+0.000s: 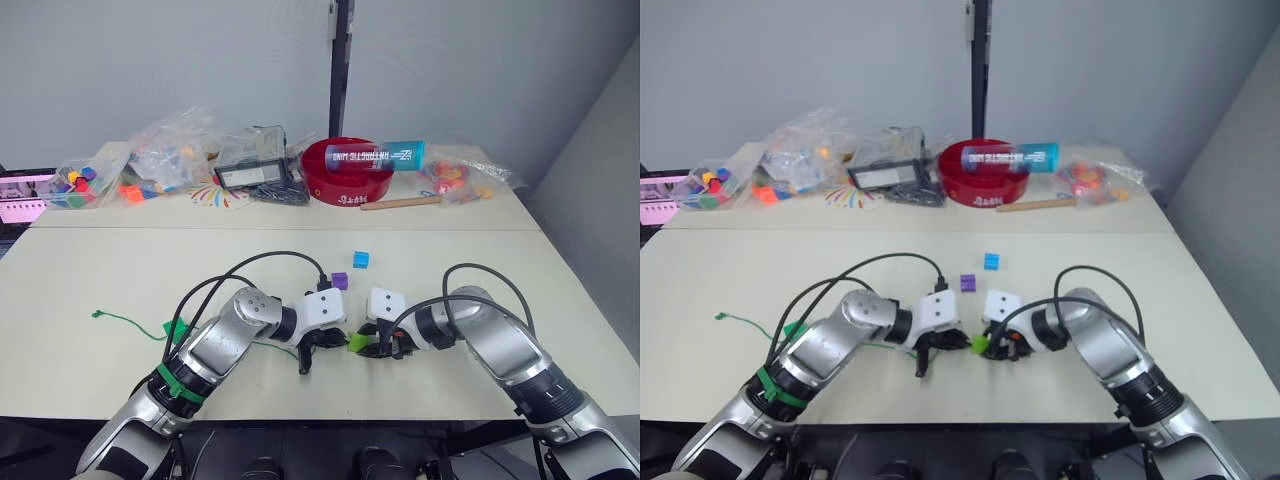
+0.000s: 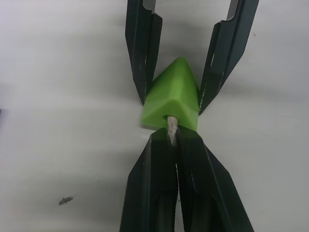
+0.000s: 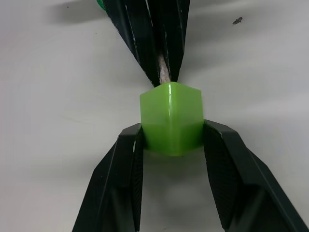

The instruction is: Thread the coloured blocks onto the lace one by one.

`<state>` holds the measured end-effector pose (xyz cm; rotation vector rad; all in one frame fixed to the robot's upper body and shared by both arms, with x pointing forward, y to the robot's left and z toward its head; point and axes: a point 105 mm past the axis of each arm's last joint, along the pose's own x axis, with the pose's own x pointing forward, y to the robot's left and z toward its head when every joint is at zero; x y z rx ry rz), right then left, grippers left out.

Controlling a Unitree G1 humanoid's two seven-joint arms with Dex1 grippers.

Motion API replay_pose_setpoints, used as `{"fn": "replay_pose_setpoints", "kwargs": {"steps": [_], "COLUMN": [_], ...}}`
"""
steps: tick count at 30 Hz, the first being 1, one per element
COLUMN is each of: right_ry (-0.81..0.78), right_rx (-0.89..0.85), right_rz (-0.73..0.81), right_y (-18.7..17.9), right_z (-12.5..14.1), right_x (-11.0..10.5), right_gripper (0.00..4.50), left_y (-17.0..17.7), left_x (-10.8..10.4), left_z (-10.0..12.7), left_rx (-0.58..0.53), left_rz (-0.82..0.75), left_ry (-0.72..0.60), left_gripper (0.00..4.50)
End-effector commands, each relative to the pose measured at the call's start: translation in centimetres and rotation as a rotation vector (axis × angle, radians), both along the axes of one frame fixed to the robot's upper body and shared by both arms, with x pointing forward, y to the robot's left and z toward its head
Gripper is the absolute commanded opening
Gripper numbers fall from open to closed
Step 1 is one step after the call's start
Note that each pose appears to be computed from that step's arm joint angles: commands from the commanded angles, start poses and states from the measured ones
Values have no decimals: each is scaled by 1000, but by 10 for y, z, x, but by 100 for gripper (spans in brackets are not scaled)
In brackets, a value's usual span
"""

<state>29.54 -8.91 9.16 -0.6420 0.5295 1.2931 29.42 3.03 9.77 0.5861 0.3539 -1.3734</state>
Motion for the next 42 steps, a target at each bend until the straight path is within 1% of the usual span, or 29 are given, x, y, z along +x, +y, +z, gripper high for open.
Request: {"fn": "replay_pose_setpoints", "kwargs": {"steps": [1, 3, 5, 7, 10, 11, 13, 15, 18, 20, 23, 26, 30, 32, 35, 40, 41, 42], "right_ry": [57, 57, 57, 58, 60, 61, 60, 60, 59, 60, 64, 63, 60, 61, 63, 67, 68, 68], "right_rx": [-17, -19, -21, -27, -30, -31, -32, -32, -40, -45, -52, -86, -97, -96, -97, -99, -99, -99], "right_rz": [-2, -4, -8, -12, -17, -20, -25, -27, -25, -22, -17, -14, -15, -16, -21, -26, -27, -28], "right_y": [9, 8, 7, 5, 4, 3, 2, 2, 0, -1, -2, -6, -8, -7, -8, -8, -8, -8], "right_z": [-19, -19, -20, -22, -23, -24, -24, -25, -25, -24, -22, -22, -20, -19, -19, -20, -20, -20], "right_x": [-8, -7, -7, -7, -7, -7, -7, -7, -7, -8, -8, -8, -7, -7, -8, -9, -9, -9], "right_gripper": [132, 132, 132, 132, 132, 132, 132, 132, 132, 132, 132, 132, 132, 132, 132, 132, 132, 132], "left_y": [-25, -22, -17, -10, 3, 9, 18, 24, 38, 43, 44, 46, 46, 45, 43, 38, 38, 37], "left_x": [-14, -13, -12, -10, -5, -7, -9, -12, -11, -9, -7, -3, 4, 3, 3, 2, 1, 1], "left_z": [13, 14, 16, 20, 26, 30, 35, 34, 22, 17, 12, 0, -7, -12, -18, -12, -12, -12], "left_rx": [-71, -70, -71, -78, -66, -86, -131, -140, -123, -131, -153, -137, -143, -137, -140, -176, -175, -174], "left_rz": [-114, -108, -108, -97, -71, -68, -42, -37, 9, 35, 64, 92, 135, 129, 132, 105, 100, 96], "left_ry": [-33, -31, -31, -33, -78, -69, -40, -21, -6, 1, 12, 12, 12, 20, 36, 45, 43, 41], "left_gripper": [0, 0, 73, 133, 233, 264, 264, 264, 264, 264, 264, 264, 264, 264, 185, 24, 3, 3]}}
